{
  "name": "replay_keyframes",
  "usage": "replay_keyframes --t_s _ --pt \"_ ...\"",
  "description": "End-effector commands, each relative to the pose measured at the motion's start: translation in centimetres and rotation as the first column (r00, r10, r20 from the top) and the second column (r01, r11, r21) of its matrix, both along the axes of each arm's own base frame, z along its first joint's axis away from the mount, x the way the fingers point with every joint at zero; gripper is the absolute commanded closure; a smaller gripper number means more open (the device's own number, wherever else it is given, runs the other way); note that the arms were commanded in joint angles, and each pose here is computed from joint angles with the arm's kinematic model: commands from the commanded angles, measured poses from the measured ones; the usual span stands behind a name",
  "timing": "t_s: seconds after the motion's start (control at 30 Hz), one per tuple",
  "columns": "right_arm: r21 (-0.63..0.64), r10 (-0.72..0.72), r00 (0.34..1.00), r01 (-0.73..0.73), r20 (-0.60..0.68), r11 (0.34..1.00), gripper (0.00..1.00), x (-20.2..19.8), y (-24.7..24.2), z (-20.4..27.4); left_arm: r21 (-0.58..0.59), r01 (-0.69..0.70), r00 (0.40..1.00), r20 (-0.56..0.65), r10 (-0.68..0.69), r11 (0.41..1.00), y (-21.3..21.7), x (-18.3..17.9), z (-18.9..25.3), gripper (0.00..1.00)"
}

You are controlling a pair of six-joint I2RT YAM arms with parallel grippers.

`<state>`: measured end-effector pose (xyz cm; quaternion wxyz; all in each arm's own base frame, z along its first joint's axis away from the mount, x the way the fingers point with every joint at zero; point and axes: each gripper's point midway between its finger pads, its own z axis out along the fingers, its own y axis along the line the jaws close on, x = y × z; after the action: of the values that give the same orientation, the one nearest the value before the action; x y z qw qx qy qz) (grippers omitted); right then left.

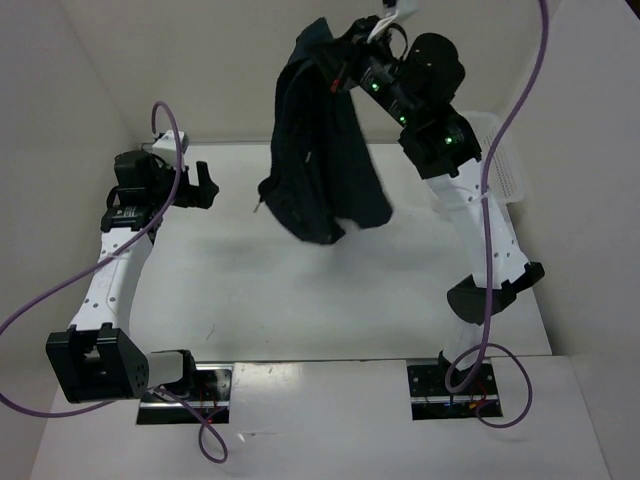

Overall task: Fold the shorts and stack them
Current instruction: Move the shorts to the center of the board

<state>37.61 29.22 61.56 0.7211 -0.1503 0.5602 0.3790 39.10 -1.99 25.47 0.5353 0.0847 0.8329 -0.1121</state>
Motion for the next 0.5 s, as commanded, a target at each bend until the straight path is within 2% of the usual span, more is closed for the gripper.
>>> replay_keyframes --t_s 0.0,0.1,0.13,0.2,0.23,0.27,0.3,0.33,0.4,0.43,0.47 --pt "0.063 -0.054 0.994 0.060 -0.090 0.996 0.99 2.2 0.5 -2.1 0.040 -0.074 0.992 0.103 0.070 0.996 1.6 0.8 2.6 0.00" --pt "-0.010 -0.240 0.940 0.245 -0.243 0.970 0.99 4.9 -1.7 -8.2 0.052 -0.110 0.988 0.113 0.103 0.993 2.2 1.0 2.8 0.00" --pt "-0.083 -0.347 0.879 0.339 -0.329 0.937 0.99 7.2 -4.0 -13.0 0.055 -0.119 0.987 0.113 0.113 0.991 2.4 1.0 2.8 0.00" --pt "-0.091 -0.405 0.814 0.406 -0.415 0.909 0.99 7.6 -7.4 -16.0 0.056 -0.120 0.987 0.113 0.113 0.991 2.4 1.0 2.8 0.00" --pt "-0.176 -0.482 0.723 0.460 -0.494 0.870 0.94 8.8 -10.5 -21.4 0.056 -0.120 0.987 0.113 0.113 0.991 2.4 1.0 2.8 0.00" --pt "-0.192 -0.507 0.687 0.484 -0.520 0.854 0.88 8.5 -12.3 -22.7 0.056 -0.119 0.988 0.103 0.113 0.991 2.4 0.9 2.3 0.00" --pt "-0.266 -0.578 0.601 0.531 -0.552 0.805 0.75 9.0 -15.4 -26.8 0.056 -0.119 0.988 0.103 0.113 0.991 2.4 0.9 2.3 0.00" --pt "-0.313 -0.615 0.555 0.545 -0.560 0.777 0.63 8.8 -16.9 -28.8 0.056 -0.118 0.990 0.082 0.113 0.991 2.4 0.7 1.5 0.00" --pt "-0.419 -0.680 0.495 0.542 -0.541 0.728 0.19 8.2 -18.7 -32.5 0.047 -0.095 0.995 0.039 0.093 0.994 1.9 0.4 0.3 0.00" --pt "-0.456 -0.714 0.466 0.555 -0.522 0.696 0.02 8.1 -19.6 -33.2 0.042 -0.084 0.996 0.013 0.083 0.996 1.7 0.0 -0.2 0.00" --pt "-0.465 -0.718 0.470 0.551 -0.513 0.693 0.00 8.0 -19.6 -33.2 0.036 -0.073 0.997 -0.013 0.074 0.997 1.5 -0.3 -1.0 0.00"
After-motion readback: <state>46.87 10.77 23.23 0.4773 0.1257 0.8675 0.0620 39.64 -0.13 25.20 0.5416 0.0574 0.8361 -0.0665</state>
